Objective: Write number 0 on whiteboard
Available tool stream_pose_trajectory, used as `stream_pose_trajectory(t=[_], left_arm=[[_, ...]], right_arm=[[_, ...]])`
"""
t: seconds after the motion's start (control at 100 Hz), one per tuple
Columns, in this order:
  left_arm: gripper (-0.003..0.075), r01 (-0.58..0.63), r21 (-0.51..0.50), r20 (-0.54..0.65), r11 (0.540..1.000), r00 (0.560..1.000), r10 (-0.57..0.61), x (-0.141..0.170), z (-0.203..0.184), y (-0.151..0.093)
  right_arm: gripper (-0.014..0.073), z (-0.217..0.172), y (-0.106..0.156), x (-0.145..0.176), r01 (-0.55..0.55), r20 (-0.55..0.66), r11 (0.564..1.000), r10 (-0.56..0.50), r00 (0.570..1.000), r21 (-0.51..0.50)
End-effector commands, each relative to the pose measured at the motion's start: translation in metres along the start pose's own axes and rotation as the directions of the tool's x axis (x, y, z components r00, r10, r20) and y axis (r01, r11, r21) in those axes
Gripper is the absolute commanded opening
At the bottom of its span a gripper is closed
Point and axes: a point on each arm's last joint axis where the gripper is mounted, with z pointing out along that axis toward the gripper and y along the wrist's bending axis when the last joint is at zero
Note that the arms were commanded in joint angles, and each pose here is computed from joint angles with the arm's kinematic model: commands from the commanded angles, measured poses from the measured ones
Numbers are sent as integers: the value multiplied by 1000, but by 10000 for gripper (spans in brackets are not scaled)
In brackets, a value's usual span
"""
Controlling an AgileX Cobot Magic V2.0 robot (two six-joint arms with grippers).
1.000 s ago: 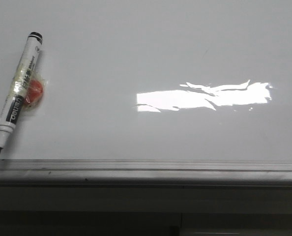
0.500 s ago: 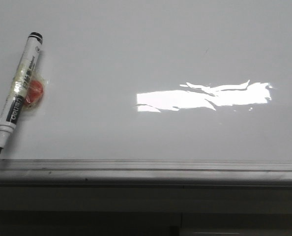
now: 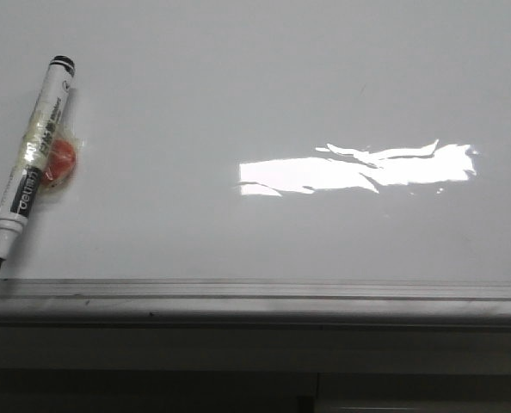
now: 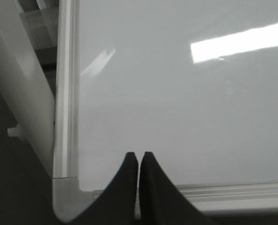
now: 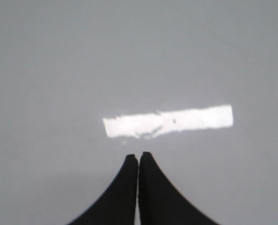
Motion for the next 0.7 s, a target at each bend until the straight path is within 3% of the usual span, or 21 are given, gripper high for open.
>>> stream_pose_trajectory(t=[0.0,0.2,0.31,0.47,0.69], left_arm=[[-20,-77,-16,79,997,994,78,2,1,-1],[-20,-110,-26,87,994,990,112,1,1,0],[-20,-75,-17,238,997,968,77,-13,-2,-2],[-20,-71,-21,556,997,828,70,-42,-14,-3],[-20,-69,-23,738,997,672,64,-58,-29,-5]], right_arm=[[-50,-3,4,-12,24,170,999,-18,985,-33],[-50,-3,4,-13,25,179,999,-18,984,-35],[-50,-3,4,-12,24,173,999,-18,985,-33],[-50,-3,4,-12,24,173,999,-18,985,-33],[-50,-3,4,-13,11,182,999,-4,983,-36]])
